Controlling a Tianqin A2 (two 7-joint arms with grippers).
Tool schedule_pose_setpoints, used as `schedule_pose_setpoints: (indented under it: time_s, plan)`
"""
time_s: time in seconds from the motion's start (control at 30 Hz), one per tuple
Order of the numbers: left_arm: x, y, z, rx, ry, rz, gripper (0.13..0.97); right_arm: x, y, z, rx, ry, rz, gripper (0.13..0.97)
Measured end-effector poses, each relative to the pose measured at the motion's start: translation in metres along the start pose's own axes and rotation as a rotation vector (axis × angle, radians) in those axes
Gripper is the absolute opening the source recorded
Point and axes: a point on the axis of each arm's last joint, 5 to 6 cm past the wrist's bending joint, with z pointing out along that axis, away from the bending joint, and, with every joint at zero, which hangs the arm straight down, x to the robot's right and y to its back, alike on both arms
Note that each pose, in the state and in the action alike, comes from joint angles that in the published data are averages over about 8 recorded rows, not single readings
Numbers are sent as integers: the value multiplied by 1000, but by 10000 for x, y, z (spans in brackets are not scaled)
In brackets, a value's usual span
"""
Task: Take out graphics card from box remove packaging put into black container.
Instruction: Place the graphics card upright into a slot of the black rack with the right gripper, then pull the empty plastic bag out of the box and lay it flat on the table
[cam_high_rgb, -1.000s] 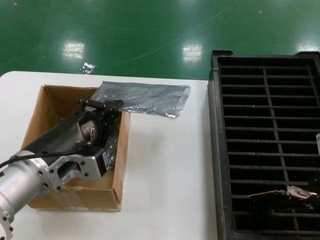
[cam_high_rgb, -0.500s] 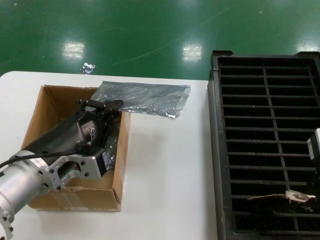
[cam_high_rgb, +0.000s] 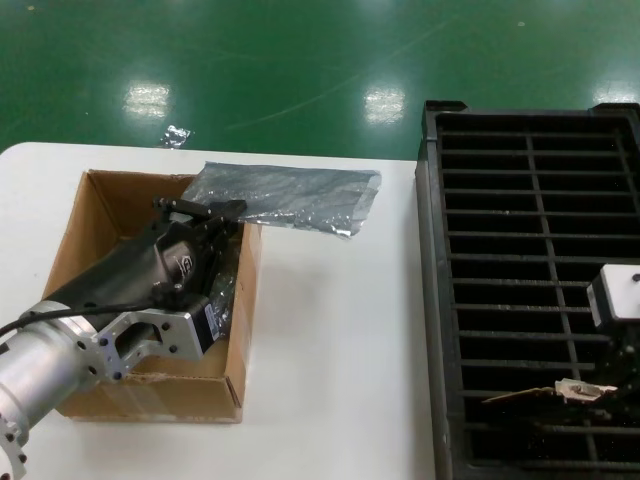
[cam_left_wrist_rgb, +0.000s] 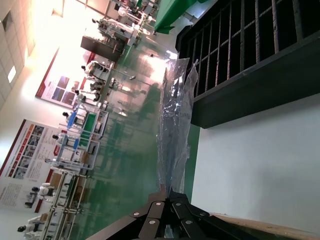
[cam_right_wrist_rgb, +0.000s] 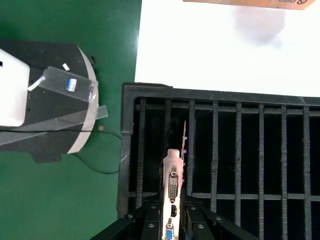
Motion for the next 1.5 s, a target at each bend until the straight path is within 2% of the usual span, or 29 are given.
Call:
schedule_pose_setpoints:
  time_s: [0.3,0.7,0.97,1.1,1.4,1.5]
  plan:
    - [0,0,0,0,0,0,139,-11,-25,32,-26,15,-26,186]
    - [0,0,0,0,0,0,139,-21,-157,125,-12,-3,-64,186]
    - [0,0,0,0,0,0,139,-2,-169,163,-16,-6,-67,258]
    - [0,0,0,0,0,0,139,-7,-170,158,-12,-5,-72,258]
    - [0,0,0,0,0,0,139,-44,-154,145,3,-5,-79,388]
    - [0,0,0,0,0,0,139,-70,-122,133,16,-5,-77,461]
